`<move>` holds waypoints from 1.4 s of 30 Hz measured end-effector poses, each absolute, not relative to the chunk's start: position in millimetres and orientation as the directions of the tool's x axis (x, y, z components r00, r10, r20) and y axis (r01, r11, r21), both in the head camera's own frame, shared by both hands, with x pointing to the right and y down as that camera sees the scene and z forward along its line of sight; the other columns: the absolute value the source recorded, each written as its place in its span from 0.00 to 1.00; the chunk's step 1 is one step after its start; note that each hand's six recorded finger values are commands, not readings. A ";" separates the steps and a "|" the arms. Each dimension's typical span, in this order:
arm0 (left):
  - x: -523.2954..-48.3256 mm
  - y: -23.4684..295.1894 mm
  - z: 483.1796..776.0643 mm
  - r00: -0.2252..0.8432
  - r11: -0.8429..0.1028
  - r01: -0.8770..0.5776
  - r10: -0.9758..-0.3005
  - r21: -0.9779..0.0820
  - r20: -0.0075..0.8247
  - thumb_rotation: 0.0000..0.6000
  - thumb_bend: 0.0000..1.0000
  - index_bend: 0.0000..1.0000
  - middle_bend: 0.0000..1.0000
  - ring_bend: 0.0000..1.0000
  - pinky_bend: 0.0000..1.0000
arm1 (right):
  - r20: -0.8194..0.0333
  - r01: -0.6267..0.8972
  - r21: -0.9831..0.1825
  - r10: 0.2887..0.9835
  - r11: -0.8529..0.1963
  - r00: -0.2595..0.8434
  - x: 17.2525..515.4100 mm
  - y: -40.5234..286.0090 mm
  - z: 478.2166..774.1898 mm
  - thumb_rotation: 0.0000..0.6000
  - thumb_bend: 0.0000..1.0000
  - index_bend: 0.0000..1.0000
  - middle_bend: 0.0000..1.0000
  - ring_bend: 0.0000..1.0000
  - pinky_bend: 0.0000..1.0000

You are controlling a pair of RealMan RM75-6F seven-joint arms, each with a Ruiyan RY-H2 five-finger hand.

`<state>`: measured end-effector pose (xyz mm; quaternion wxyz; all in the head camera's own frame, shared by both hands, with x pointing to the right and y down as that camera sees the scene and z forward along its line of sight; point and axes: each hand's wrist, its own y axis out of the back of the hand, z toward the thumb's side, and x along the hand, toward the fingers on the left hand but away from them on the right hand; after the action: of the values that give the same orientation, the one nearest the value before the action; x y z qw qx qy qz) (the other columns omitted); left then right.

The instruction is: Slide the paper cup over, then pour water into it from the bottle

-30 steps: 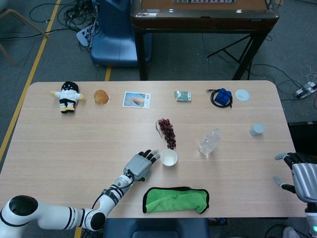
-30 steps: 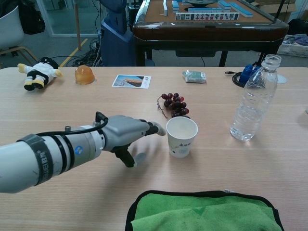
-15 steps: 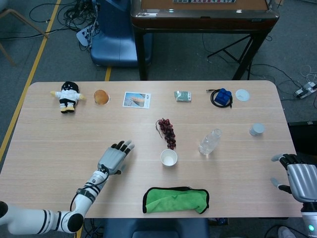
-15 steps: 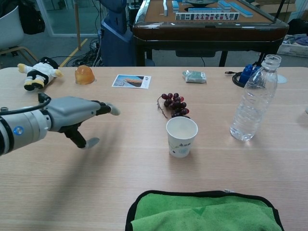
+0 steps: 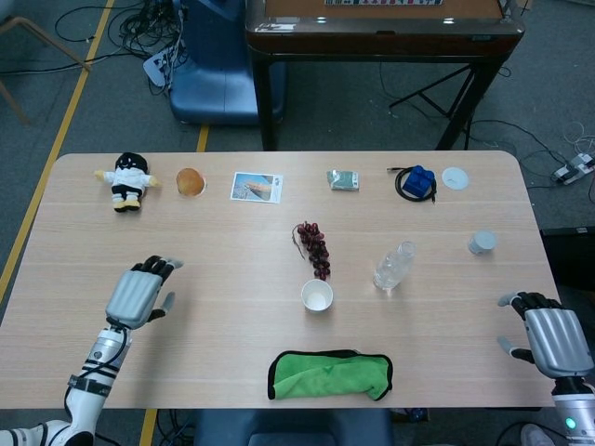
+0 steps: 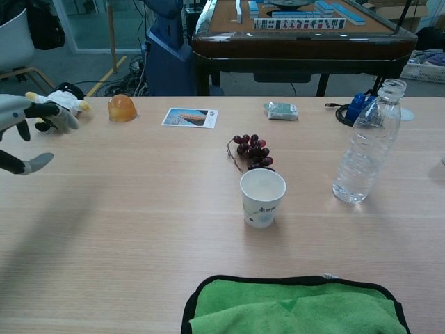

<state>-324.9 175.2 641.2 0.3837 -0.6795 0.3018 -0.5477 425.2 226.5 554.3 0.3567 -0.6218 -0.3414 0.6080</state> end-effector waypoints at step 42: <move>-442.4 253.2 584.5 0.081 -0.504 -0.028 -0.862 -0.863 0.501 1.00 0.40 0.37 0.23 0.27 0.43 | -0.529 0.239 -0.807 0.841 -0.540 0.116 376.2 154.5 662.2 1.00 0.00 0.24 0.16 0.14 0.29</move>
<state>-442.4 253.2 584.5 0.3576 -0.6424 0.3464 -0.5826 376.2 154.5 662.2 0.2794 -0.6928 -0.3895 0.5388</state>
